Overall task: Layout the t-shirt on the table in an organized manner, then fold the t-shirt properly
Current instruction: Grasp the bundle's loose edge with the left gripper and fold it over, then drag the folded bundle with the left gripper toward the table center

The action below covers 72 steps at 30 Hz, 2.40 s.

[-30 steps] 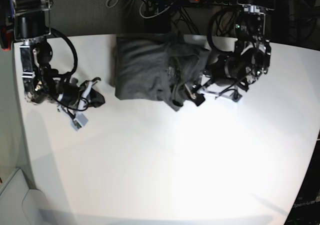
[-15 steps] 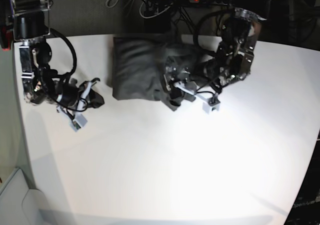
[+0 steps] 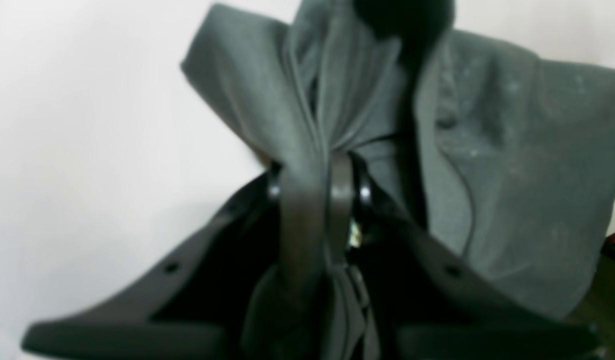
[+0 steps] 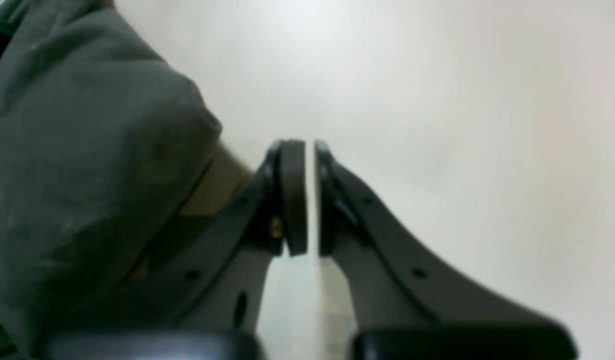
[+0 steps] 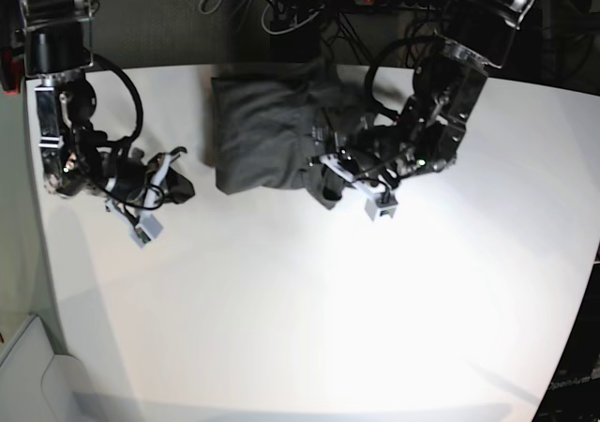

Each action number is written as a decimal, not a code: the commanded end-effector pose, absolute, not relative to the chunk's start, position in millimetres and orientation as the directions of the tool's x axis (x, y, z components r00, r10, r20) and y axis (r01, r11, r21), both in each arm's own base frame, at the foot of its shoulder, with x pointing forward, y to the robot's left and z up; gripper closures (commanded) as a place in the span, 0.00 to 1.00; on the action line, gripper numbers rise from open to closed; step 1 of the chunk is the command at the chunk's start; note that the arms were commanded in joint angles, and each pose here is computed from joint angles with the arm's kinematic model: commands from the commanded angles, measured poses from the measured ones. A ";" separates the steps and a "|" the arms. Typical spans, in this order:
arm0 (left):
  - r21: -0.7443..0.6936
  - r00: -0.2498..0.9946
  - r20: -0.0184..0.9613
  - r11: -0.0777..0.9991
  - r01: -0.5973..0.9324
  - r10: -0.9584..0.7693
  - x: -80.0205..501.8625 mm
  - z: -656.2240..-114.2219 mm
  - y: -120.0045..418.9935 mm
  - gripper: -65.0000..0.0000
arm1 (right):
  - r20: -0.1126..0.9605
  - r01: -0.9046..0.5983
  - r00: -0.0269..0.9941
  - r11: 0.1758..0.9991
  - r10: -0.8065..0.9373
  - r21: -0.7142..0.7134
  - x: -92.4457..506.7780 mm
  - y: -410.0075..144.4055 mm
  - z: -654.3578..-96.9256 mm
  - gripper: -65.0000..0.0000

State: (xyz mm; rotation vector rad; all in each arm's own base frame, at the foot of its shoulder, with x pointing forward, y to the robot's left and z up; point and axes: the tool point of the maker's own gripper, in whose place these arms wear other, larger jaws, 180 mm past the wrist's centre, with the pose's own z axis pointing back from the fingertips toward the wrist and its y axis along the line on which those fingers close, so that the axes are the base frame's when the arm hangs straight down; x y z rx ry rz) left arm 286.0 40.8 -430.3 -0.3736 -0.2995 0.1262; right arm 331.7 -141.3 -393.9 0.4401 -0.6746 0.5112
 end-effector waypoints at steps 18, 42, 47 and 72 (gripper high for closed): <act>-0.003 0.721 0.590 0.892 0.452 -0.364 353.1 -377.7 -3.0 0.99 | 0.790 -0.302 0.604 0.948 0.107 0.103 360.0 -280.4 -327.9 0.97; 0.554 -0.236 0.499 0.098 0.827 -0.834 369.9 -412.9 -129.8 0.99 | 0.736 -0.016 0.675 0.997 -0.044 0.074 269.5 -384.4 -346.0 0.96; 0.560 -0.284 0.494 0.051 0.827 -0.822 368.1 -415.6 -152.8 0.98 | 0.713 -0.014 0.699 0.997 -0.044 0.075 257.7 -384.4 -354.9 0.96; 0.670 -0.164 0.673 0.501 0.548 -0.721 439.3 -271.5 -75.6 0.18 | 0.742 -0.031 0.669 0.997 -0.035 0.075 274.5 -378.8 -343.2 0.96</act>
